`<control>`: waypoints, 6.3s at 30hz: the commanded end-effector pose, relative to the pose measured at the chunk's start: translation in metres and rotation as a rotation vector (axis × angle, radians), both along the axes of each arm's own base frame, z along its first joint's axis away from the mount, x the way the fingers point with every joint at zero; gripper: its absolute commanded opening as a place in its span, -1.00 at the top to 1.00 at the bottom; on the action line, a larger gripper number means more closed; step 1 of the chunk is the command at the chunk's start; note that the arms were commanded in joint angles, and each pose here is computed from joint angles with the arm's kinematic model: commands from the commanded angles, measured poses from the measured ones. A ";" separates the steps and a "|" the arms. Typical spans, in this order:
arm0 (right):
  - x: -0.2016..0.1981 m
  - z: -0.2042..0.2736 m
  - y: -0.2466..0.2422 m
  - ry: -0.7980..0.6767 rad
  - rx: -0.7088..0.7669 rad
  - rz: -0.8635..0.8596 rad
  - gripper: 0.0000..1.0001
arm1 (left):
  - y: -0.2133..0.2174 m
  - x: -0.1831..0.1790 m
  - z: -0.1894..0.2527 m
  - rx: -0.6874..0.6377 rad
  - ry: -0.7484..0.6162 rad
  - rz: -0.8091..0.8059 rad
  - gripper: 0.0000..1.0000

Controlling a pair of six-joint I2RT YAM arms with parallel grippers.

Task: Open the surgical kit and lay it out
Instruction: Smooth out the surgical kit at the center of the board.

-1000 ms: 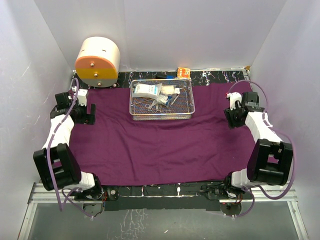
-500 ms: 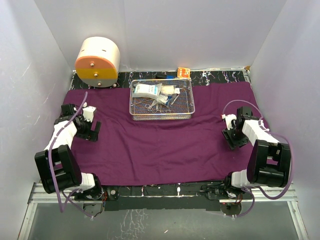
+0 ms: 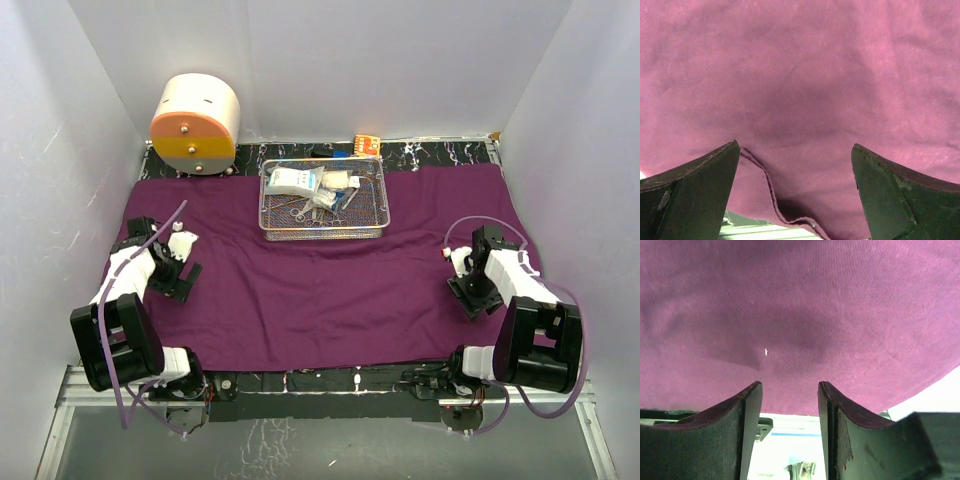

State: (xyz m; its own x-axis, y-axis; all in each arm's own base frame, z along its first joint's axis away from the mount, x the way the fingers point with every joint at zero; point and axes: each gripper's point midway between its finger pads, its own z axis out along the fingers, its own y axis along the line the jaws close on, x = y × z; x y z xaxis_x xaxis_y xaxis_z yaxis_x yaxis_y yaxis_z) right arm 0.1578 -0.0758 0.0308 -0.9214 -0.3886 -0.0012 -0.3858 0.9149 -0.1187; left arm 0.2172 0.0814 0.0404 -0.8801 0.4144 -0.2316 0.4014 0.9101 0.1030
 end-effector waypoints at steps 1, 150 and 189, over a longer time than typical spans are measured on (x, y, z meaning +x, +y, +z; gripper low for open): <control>-0.013 0.009 -0.004 0.033 -0.023 0.023 0.07 | 0.013 -0.012 0.010 0.081 0.052 -0.053 -0.86; 0.286 0.063 0.048 -0.681 0.132 -0.103 0.32 | 0.059 0.285 -0.070 -0.026 -0.352 0.392 1.00; 0.085 -0.003 0.043 -0.177 0.073 0.129 0.28 | -0.037 0.056 0.024 -0.188 -0.223 0.080 -0.51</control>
